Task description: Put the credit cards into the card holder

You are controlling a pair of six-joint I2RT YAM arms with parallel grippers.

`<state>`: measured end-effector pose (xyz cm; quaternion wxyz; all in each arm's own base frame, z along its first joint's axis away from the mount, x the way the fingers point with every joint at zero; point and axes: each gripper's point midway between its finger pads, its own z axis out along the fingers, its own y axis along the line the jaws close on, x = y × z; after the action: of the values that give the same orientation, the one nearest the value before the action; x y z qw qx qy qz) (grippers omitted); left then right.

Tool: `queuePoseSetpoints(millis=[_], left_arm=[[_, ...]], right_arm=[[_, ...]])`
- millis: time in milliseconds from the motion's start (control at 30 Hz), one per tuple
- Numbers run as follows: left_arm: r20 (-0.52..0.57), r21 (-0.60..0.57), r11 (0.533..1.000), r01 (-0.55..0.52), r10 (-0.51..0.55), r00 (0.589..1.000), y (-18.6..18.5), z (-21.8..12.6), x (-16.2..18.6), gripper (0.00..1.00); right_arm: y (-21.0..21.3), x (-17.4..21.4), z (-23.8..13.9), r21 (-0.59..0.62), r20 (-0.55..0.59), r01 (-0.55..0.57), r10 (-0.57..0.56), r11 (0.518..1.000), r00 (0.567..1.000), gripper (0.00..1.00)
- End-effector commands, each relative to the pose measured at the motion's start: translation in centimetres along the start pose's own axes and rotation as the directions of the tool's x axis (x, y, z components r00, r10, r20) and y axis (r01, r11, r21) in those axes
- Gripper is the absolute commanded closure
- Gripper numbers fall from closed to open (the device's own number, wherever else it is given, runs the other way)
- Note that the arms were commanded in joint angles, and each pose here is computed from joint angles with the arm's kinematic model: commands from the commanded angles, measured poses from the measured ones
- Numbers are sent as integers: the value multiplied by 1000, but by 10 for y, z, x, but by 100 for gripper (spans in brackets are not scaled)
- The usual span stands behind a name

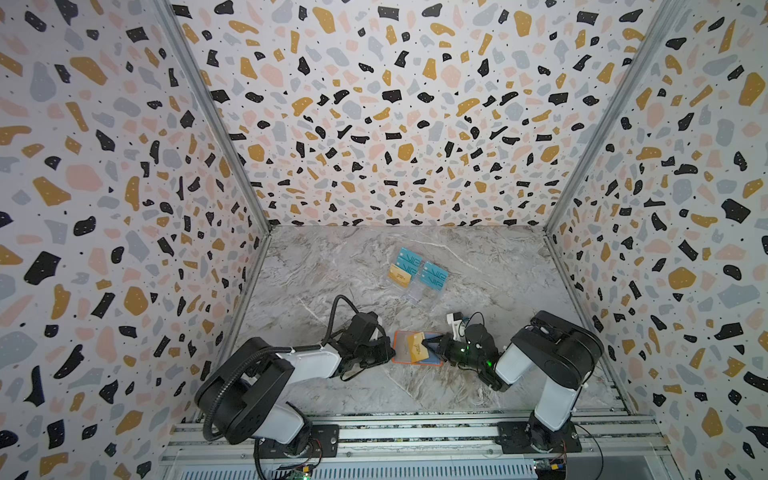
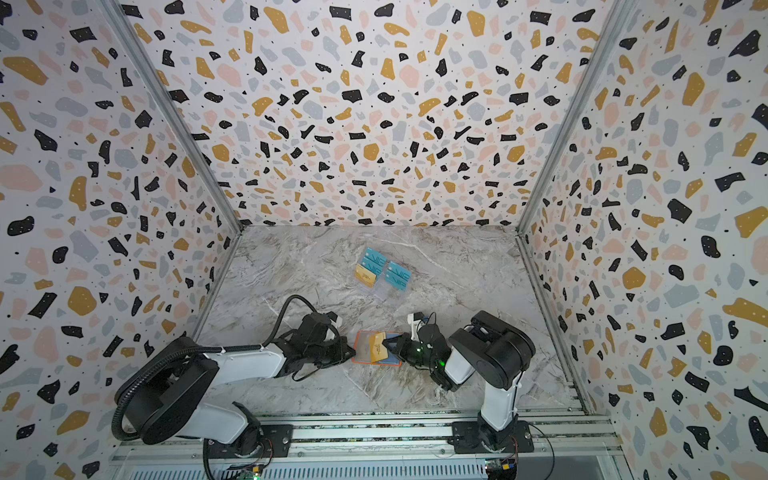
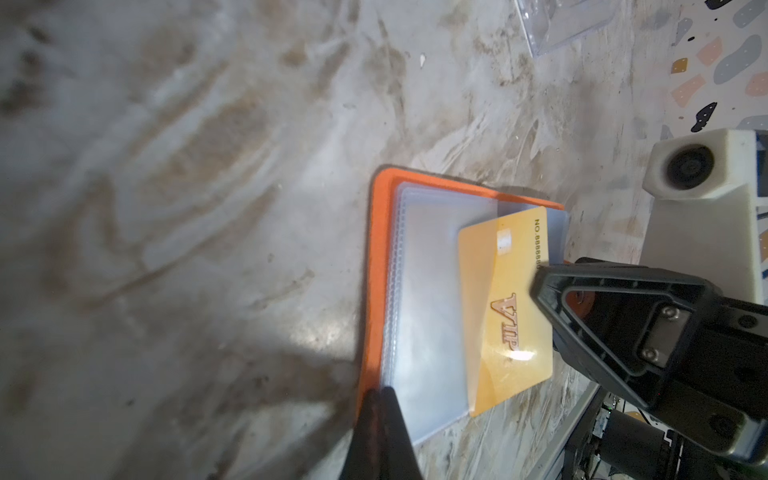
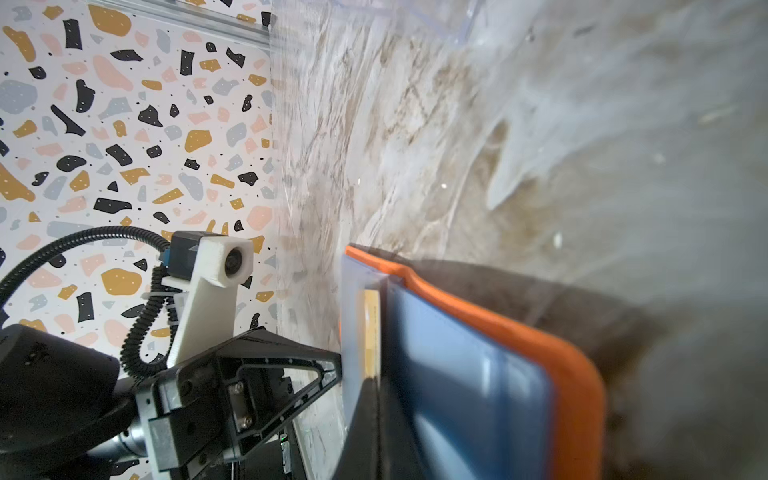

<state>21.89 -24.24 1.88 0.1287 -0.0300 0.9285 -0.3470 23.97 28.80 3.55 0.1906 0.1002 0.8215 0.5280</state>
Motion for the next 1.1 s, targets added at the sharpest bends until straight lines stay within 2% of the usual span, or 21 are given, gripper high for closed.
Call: queuePoseSetpoints(millis=[0, 333, 533, 800, 967, 1067], left_arm=[[-97, -90, 995, 34, -43, 994, 28, 2, 31, 100], [-97, -91, 995, 34, -43, 994, 27, 2, 30, 100], [-101, -91, 995, 36, -45, 994, 27, 2, 31, 100], [-99, -84, 996, 33, -42, 994, 25, 2, 30, 100], [-110, -75, 997, 22, -31, 993, 22, 0, 32, 100], [-124, -74, 997, 6, -15, 992, 21, -1, 33, 100]], right_arm=[[1, -3, 2, 6, 25, 5, -5, 1000, 1000, 100], [-1, -7, -5, -1, 74, 7, -7, 1000, 997, 100], [6, -6, 2, -41, 78, -3, 6, 999, 997, 100], [3, 2, 9, -36, 46, -11, 12, 999, 999, 100], [-8, 14, 22, 49, -14, -23, 23, 999, 1000, 100], [-11, 20, 27, 99, -42, -15, 19, 995, 999, 90]])
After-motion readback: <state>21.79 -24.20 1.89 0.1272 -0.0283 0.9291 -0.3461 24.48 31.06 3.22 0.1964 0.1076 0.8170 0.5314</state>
